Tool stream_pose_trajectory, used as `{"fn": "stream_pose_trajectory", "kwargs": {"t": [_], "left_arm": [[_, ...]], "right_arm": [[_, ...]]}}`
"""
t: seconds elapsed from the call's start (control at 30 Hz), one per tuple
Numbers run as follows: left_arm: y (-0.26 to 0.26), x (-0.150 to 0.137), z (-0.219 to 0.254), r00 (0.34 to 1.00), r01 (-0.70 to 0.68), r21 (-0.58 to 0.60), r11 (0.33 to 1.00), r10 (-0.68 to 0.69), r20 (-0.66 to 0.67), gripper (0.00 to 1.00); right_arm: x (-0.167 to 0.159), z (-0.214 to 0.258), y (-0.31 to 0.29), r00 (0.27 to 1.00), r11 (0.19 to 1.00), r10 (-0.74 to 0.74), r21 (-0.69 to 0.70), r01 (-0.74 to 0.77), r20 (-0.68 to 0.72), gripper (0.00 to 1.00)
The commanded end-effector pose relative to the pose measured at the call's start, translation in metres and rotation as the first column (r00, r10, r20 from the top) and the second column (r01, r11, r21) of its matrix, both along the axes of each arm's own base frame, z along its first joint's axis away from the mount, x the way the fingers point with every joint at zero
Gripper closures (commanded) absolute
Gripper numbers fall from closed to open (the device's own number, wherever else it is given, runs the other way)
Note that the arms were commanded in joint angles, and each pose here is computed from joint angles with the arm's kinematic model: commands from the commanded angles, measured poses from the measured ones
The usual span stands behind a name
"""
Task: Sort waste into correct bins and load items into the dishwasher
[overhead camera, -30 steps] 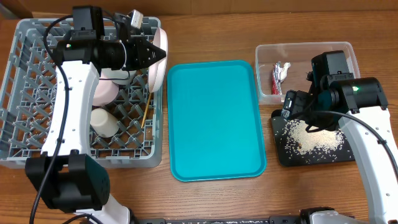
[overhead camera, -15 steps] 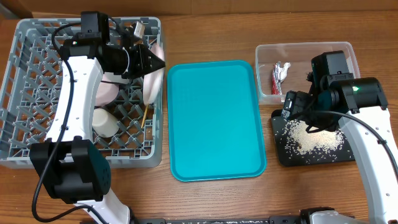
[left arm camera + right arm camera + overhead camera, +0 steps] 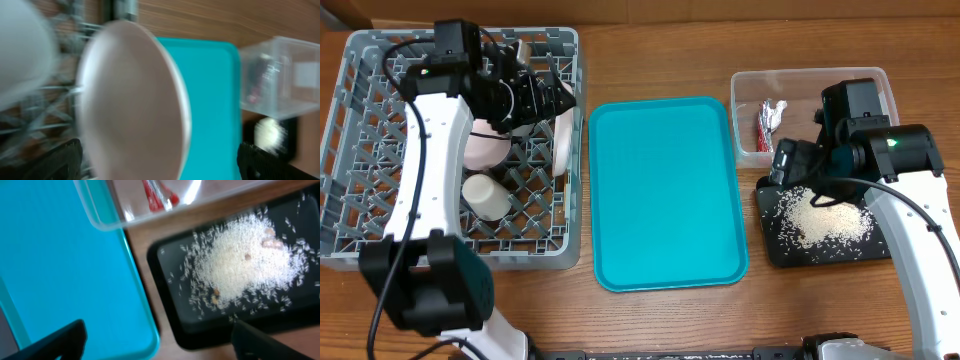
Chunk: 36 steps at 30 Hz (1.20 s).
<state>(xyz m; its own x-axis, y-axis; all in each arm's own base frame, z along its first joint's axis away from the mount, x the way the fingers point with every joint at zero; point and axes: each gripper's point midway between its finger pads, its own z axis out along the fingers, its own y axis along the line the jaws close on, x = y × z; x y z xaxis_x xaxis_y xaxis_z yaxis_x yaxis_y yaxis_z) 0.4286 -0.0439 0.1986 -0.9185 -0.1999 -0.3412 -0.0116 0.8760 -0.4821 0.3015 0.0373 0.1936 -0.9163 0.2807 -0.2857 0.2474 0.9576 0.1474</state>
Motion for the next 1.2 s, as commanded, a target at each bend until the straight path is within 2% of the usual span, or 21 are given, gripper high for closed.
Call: {"fn": "stream_pose_trajectory", "kwargs": {"t": [0.0, 0.07, 0.13, 0.23, 0.33, 0.5, 0.67, 0.87, 0.93, 1.03, 1.1, 1.17], "left_arm": [[0.045, -0.011, 0.033, 0.981, -0.188, 0.212, 0.959, 0.175, 0.079, 0.00], [0.062, -0.020, 0.036, 0.962, -0.274, 0.281, 0.920, 0.264, 0.074, 0.00], [0.081, -0.036, 0.034, 0.928, -0.360, 0.354, 0.863, 0.369, 0.044, 0.00], [0.089, -0.064, 0.023, 0.903, -0.365, 0.425, 0.829, 0.426, -0.055, 0.00], [0.088, -0.100, 0.012, 0.883, -0.298, 0.475, 0.828, 0.429, -0.193, 0.00], [0.097, -0.131, 0.009, 0.847, -0.239, 0.556, 0.796, 0.451, -0.282, 0.00], [0.096, -0.154, 0.013, 0.834, -0.213, 0.571, 0.793, 0.452, -0.316, 0.00], [0.094, -0.177, 0.015, 0.881, -0.281, 0.543, 0.791, 0.438, -0.182, 0.00], [0.092, -0.189, 0.013, 0.899, -0.314, 0.524, 0.792, 0.425, -0.104, 0.00], [0.077, -0.198, 0.016, 0.947, -0.312, 0.440, 0.842, 0.312, 0.074, 0.00], [0.070, -0.202, 0.019, 0.943, -0.330, 0.393, 0.858, 0.279, 0.181, 0.00], [0.069, -0.210, 0.023, 0.915, -0.386, 0.350, 0.854, 0.305, 0.265, 0.00]], "right_arm": [[0.021, 0.013, 0.000, 0.994, 1.000, -0.005, 0.002, 0.005, 0.108, 0.00], [0.040, 0.023, 0.002, 0.982, 1.000, 0.004, 0.011, -0.006, 0.191, 0.00], [0.057, 0.035, 0.014, 0.956, 0.995, 0.088, 0.024, -0.099, 0.279, 0.00], [0.066, 0.041, 0.025, 0.928, 0.981, 0.172, 0.026, -0.191, 0.329, 0.00], [0.053, 0.027, 0.024, 0.948, 0.980, 0.186, 0.028, -0.199, 0.257, 0.00], [0.033, 0.014, 0.021, 0.977, 0.986, 0.144, 0.059, -0.155, 0.156, 0.00], [0.018, 0.015, 0.020, 0.985, 0.989, 0.119, 0.070, -0.128, 0.125, 0.00], [-0.003, 0.032, 0.015, 0.965, 0.992, 0.096, 0.059, -0.114, 0.245, 0.00], [-0.011, 0.039, 0.015, 0.941, 0.991, 0.106, 0.045, -0.127, 0.320, 0.00], [-0.031, 0.047, 0.008, 0.898, 0.993, 0.093, 0.025, -0.115, 0.429, 0.00], [-0.045, 0.044, 0.007, 0.888, 0.993, 0.086, 0.030, -0.111, 0.451, 0.00], [-0.058, 0.041, 0.005, 0.890, 0.993, 0.087, 0.029, -0.111, 0.447, 0.00]]}}
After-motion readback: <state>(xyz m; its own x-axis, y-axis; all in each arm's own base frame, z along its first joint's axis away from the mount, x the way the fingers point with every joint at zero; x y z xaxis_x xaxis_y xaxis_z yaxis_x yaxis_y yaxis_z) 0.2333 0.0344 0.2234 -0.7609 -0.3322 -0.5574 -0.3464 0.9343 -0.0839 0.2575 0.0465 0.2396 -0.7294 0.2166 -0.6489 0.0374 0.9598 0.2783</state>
